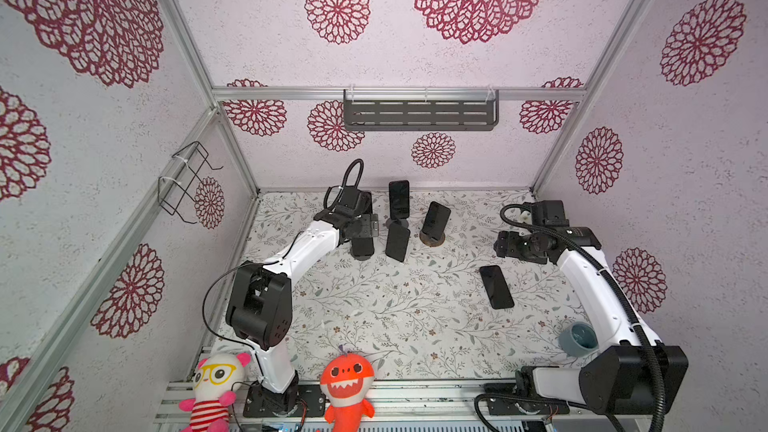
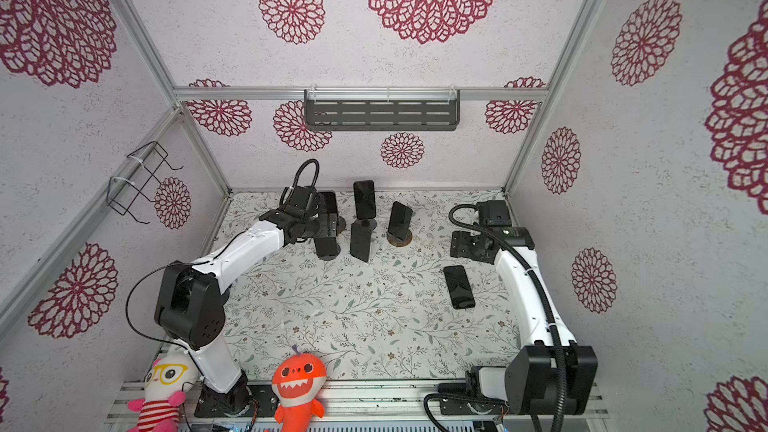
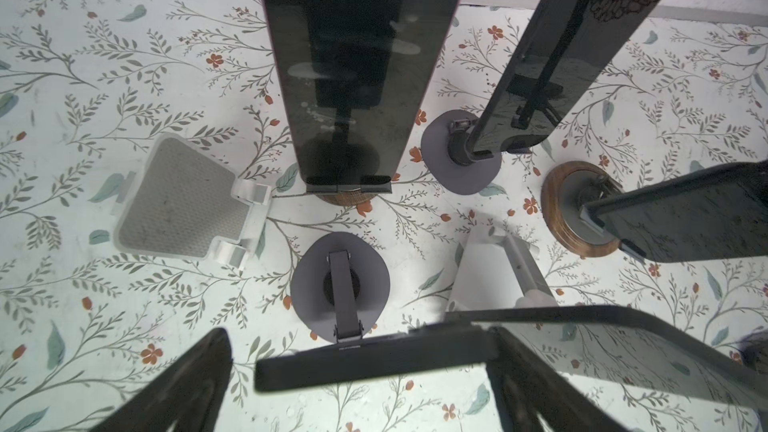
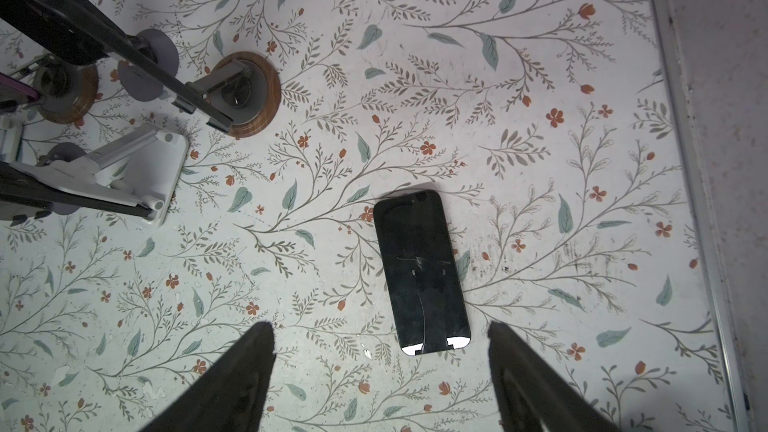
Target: Remove the phone from the phone stand
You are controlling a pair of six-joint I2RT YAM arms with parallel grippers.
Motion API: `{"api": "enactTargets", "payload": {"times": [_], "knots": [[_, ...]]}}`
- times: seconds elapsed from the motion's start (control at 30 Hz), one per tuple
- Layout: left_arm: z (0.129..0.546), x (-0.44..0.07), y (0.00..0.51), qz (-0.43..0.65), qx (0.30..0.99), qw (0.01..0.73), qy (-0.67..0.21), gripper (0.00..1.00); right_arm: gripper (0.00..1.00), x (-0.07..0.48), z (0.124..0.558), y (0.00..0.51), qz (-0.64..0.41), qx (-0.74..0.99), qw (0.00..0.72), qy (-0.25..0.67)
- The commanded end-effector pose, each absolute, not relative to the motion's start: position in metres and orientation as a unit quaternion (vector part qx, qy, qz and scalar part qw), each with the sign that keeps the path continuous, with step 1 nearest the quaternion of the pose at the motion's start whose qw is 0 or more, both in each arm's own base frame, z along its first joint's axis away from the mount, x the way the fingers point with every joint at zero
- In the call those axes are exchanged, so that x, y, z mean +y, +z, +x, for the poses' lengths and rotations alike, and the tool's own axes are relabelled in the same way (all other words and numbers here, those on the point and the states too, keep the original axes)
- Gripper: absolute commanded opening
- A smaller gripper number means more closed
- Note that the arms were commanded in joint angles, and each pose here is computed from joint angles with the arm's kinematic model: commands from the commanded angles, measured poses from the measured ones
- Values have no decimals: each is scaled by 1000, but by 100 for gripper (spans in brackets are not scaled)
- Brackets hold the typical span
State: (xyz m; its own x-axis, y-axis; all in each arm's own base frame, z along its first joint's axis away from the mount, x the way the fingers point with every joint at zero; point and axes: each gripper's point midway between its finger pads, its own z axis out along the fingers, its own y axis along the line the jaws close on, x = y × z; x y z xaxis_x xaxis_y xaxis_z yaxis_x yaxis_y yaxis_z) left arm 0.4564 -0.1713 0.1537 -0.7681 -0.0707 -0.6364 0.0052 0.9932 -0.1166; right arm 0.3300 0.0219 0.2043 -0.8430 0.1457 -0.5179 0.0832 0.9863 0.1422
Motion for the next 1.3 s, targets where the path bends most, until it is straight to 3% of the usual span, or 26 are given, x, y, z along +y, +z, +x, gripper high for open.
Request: {"api": "enactTargets", "payload": {"times": [0.0, 0.17, 0.5, 0.77, 0.97, 1.27], "knots": [[468, -174, 160, -36, 930, 360, -62, 95, 84, 25, 326, 216, 61, 953, 288, 65], [471, -176, 151, -36, 933, 354, -64, 90, 84, 25, 326, 215, 60, 953, 288, 67], [472, -180, 149, -35, 933, 351, -71, 70, 83, 25, 322, 217, 56, 952, 292, 66], [459, -179, 185, -27, 930, 356, -87, 66, 80, 56, 317, 239, 0, 944, 307, 116], [426, -179, 217, 7, 938, 325, -119, 60, 74, 130, 299, 252, -132, 937, 291, 143], [361, -209, 257, 76, 922, 228, -302, 48, 67, 291, 274, 296, -287, 829, 320, 358]]}}
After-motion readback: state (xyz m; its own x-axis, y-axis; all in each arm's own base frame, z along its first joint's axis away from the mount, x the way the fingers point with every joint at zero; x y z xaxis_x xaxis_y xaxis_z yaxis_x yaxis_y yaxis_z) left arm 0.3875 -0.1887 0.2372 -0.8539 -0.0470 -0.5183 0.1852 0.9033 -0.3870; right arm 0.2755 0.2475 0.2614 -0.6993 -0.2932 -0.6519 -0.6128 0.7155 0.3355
